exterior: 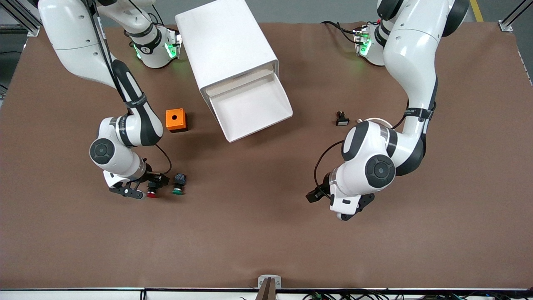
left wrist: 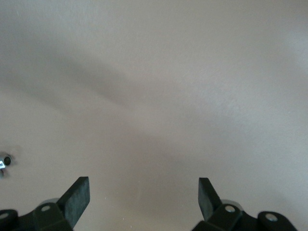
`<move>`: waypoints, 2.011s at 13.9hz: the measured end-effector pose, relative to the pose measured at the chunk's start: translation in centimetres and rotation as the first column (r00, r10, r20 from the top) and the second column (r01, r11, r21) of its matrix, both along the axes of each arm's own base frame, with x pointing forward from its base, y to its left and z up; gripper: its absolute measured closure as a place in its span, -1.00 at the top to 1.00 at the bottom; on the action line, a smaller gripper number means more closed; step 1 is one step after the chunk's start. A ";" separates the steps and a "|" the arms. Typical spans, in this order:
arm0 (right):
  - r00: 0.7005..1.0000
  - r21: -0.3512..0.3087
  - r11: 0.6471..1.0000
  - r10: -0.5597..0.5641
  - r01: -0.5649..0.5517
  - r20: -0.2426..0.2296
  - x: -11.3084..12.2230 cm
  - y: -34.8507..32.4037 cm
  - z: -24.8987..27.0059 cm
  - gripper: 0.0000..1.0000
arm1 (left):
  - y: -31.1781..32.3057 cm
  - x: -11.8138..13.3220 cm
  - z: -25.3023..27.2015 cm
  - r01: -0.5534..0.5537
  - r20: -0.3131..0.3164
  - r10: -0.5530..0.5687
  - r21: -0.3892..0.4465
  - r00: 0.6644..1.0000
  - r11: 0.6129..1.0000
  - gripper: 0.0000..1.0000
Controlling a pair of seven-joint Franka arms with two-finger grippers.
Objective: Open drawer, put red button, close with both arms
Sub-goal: 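Grasp the red mushroom button with the right gripper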
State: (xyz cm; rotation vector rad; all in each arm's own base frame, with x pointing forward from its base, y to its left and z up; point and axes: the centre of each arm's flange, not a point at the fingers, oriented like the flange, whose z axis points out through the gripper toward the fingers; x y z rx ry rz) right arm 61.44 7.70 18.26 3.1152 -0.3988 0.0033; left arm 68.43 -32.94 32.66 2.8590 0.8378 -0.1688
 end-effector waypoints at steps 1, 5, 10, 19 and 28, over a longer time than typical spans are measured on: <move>1.000 -0.001 1.000 -0.001 0.001 -0.002 0.0 0.0 -0.2 0.99 | 0.1 0.1 0.6 0.014 0.023 -0.015 0.025 1.000 1.000 0.99; 1.000 -0.002 1.000 -0.002 0.002 -0.002 0.0 -0.1 -0.4 0.81 | -0.1 -0.1 1.9 0.037 0.058 -0.040 0.052 0.998 0.998 0.99; 1.000 -0.001 1.000 0.001 -0.001 -0.003 0.0 0.1 -0.4 0.02 | -0.3 -0.2 2.3 0.039 0.061 -0.042 0.050 0.997 0.998 0.99; 1.000 -0.003 1.000 0.000 0.000 -0.009 0.1 0.0 -0.2 -0.16 | -0.4 -0.3 2.0 0.042 0.056 -0.044 0.051 0.997 0.998 0.99; 0.997 -0.003 1.000 -0.015 0.015 -0.076 1.5 0.0 5.3 -0.16 | -0.3 -0.4 1.8 0.042 0.052 -0.045 0.053 0.998 0.998 0.99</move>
